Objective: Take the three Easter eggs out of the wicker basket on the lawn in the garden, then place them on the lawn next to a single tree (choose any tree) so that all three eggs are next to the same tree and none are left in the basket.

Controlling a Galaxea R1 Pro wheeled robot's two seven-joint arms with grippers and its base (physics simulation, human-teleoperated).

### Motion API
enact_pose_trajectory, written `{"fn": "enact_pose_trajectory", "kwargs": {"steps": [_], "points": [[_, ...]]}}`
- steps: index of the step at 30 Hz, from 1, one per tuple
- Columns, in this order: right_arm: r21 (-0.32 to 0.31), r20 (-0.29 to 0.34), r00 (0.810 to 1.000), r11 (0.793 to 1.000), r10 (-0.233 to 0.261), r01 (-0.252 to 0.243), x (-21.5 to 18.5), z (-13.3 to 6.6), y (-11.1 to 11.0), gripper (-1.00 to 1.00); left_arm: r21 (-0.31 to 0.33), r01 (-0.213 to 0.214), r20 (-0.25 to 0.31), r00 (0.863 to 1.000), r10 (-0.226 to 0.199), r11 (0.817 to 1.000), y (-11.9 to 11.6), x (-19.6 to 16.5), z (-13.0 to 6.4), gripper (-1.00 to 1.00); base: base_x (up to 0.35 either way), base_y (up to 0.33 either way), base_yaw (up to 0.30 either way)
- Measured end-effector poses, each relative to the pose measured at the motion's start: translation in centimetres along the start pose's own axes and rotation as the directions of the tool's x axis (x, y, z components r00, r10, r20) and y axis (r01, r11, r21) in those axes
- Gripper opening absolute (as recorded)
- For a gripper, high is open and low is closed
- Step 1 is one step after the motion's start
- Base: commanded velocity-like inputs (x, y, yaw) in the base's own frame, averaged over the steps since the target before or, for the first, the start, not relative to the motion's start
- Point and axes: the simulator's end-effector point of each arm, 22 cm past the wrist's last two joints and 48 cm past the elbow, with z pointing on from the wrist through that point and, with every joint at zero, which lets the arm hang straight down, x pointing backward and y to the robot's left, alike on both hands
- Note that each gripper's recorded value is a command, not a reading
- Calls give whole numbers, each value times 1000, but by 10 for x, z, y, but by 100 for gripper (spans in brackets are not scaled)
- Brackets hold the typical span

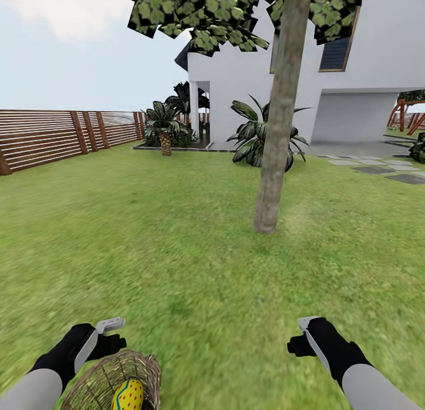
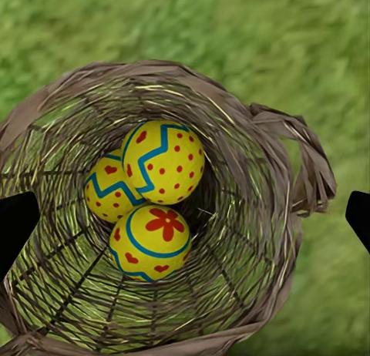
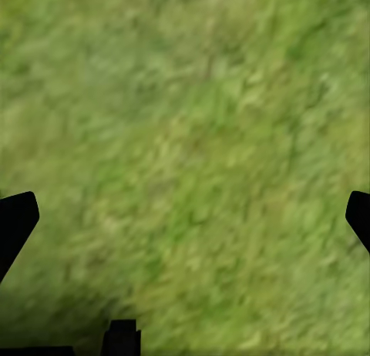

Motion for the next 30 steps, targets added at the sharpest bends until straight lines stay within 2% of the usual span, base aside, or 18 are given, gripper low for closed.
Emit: {"fn": "enact_pose_trajectory", "kwargs": {"steps": [30], "points": [[-3, 2, 1000, 1000, 2, -2, 20, 49, 8, 100, 4, -2, -3, 1000, 2, 1000, -1, 25, 49, 100, 0, 0, 0]]}}
